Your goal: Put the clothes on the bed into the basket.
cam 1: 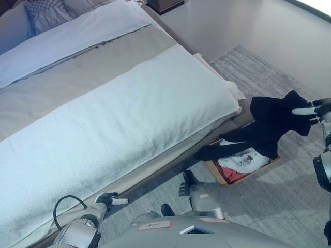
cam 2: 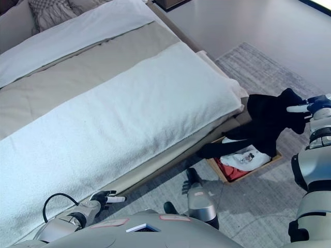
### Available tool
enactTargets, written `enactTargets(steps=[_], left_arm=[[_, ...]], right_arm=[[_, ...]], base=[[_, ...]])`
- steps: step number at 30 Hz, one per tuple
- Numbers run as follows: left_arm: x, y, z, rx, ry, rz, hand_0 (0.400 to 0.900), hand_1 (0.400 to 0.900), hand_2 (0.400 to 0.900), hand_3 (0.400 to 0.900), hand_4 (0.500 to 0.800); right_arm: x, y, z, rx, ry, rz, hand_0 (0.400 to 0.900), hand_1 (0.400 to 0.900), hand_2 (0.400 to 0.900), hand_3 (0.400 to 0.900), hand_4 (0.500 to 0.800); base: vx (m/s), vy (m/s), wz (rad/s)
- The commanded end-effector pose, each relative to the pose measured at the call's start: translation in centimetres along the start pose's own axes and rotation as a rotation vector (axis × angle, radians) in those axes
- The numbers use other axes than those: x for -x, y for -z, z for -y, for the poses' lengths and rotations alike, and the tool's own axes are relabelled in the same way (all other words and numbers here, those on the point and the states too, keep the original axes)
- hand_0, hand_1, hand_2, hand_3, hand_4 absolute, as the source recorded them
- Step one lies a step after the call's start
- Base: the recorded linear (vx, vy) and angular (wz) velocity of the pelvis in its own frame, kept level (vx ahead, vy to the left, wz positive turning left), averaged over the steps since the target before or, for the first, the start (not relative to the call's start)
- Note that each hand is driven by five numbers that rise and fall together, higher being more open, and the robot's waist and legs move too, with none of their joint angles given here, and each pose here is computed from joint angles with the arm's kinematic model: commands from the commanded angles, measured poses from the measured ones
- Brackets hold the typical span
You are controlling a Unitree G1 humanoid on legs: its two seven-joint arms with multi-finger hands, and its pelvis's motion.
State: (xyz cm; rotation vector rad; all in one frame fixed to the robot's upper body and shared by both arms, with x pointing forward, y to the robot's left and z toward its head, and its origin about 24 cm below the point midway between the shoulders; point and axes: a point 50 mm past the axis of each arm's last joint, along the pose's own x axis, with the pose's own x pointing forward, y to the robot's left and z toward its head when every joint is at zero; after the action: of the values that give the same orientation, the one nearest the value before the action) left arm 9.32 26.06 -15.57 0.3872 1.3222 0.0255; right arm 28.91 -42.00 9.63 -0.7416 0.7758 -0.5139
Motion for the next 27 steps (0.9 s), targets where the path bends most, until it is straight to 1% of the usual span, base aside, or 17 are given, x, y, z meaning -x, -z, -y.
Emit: enactTargets(steps=[1, 12, 27], left_arm=[[0.4, 1.7, -3.5, -0.028, -0.105, -0.058, 0.900, 0.900, 0.900, 0.900, 0.800], [0.3, 1.8, -3.0, -0.049, -0.095, -0.060, 0.900, 0.900, 0.900, 0.900, 0.800], [0.2, 1.4, -2.5, -0.047, -0.083, -0.049, 0.900, 0.900, 0.900, 0.900, 0.800]], right_arm=[[0.8, -2.3, 4.7, -0.022, 0.146, 0.098, 0.900, 0.900, 0.900, 0.900, 0.800], [0.6, -0.8, 4.5, -0.026, 0.142, 0.060, 0.900, 0.900, 0.900, 0.900, 0.800], [0.4, -0.1, 3.4, -0.027, 0.116, 0.045, 0.900, 0.900, 0.900, 0.900, 0.800]], base=[[-0.002, -0.025, 0.10], [0.001, -0.022, 0.08], [-0.005, -0.013, 0.06]])
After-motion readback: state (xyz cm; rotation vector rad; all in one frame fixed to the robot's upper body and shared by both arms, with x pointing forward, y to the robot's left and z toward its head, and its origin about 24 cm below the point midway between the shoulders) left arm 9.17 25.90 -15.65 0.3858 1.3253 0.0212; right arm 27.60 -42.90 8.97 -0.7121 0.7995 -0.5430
